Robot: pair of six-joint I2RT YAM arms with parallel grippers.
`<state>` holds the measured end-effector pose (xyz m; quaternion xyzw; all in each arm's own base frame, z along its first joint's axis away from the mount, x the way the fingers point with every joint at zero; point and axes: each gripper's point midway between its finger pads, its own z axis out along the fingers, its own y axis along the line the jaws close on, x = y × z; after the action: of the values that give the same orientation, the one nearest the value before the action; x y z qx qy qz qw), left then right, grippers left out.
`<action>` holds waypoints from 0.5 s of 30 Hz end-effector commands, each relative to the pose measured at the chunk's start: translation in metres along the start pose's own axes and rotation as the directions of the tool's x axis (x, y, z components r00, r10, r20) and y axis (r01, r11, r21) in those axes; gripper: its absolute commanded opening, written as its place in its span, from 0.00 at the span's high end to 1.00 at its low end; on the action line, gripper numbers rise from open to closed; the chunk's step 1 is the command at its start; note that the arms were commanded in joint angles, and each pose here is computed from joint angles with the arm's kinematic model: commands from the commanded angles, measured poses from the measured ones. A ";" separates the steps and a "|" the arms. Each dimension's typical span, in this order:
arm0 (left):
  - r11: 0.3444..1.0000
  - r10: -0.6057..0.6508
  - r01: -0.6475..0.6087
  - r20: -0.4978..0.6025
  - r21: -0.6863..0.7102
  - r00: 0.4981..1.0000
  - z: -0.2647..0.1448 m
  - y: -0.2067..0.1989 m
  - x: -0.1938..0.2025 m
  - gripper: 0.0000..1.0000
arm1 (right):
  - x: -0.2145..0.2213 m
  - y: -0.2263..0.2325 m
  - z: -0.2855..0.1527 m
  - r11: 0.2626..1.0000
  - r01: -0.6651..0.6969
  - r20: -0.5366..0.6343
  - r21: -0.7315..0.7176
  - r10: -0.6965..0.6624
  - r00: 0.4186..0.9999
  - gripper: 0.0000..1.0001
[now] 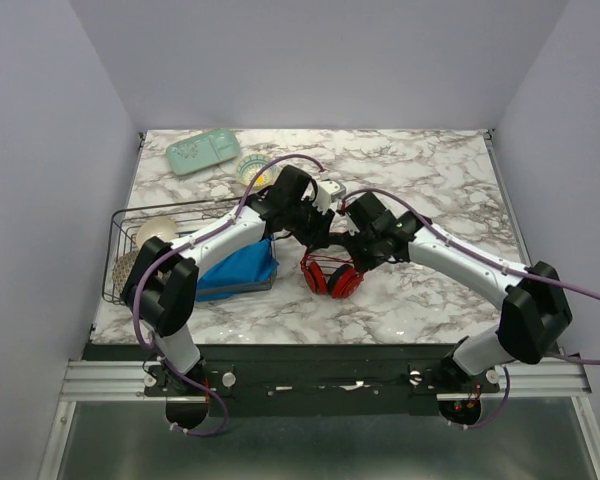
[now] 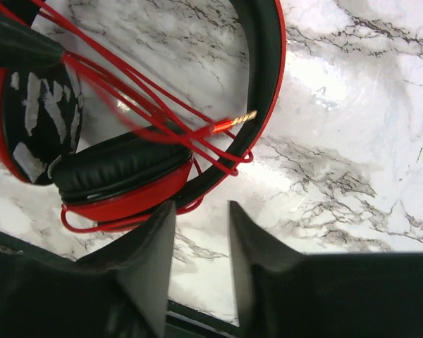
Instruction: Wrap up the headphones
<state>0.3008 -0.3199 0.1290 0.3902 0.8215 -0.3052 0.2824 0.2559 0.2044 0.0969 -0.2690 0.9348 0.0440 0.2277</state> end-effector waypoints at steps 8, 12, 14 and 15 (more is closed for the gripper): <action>1.000 0.027 -0.027 -0.006 0.000 1.000 -0.005 -0.003 -0.010 0.55 | 0.020 -0.004 -0.038 1.000 0.005 -0.004 -0.014 -0.005 1.000 0.37; 0.999 0.040 -0.040 0.011 -0.001 0.999 -0.013 -0.006 -0.018 0.50 | 0.002 -0.009 -0.059 1.000 -0.028 0.116 0.001 0.027 0.993 0.35; 0.998 0.056 -0.055 0.028 -0.040 0.998 -0.024 -0.005 -0.026 0.43 | -0.009 -0.014 -0.071 0.999 -0.047 0.188 0.019 0.042 0.981 0.30; 0.996 0.068 -0.066 0.037 -0.063 0.997 -0.029 -0.002 -0.030 0.39 | -0.017 -0.016 -0.076 0.998 -0.059 0.234 0.025 0.052 0.971 0.24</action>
<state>0.3010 -0.3184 0.1358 0.3967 0.8216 -0.2996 0.2790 0.2358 0.1888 0.1355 -0.2635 0.9267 0.0636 0.2603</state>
